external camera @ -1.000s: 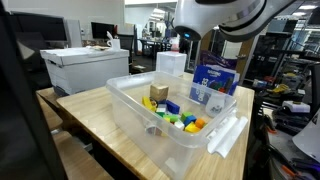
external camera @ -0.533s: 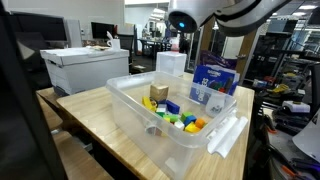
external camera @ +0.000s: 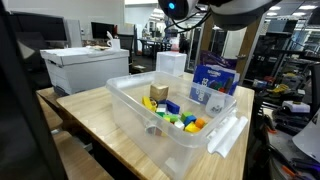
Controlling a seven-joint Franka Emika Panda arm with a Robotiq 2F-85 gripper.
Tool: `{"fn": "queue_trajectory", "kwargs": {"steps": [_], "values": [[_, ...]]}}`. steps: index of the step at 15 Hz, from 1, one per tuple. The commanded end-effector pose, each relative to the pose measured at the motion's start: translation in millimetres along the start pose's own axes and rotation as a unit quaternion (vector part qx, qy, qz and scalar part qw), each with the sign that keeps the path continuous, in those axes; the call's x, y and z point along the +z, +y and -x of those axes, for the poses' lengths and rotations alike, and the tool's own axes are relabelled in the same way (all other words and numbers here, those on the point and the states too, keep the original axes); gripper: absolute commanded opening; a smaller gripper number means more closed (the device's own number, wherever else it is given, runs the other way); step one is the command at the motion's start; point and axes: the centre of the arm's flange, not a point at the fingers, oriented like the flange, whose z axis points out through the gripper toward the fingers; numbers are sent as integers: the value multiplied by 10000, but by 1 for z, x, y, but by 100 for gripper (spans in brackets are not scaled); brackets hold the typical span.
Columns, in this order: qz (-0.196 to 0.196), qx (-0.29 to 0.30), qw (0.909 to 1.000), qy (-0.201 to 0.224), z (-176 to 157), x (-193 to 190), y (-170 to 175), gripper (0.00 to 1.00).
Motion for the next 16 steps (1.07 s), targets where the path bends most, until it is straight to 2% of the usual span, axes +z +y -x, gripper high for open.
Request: {"fn": "queue_trajectory", "kwargs": {"steps": [1, 10, 14, 16], "values": [[260, -223, 9989, -311, 0, -7, -21, 4], [567, -498, 9898, -1206, -4, -10, -42, 4], [780, -717, 9811, -1619, -2, -12, -48, 4], [956, -843, 9740, -1874, 2, -13, -51, 4]]}}
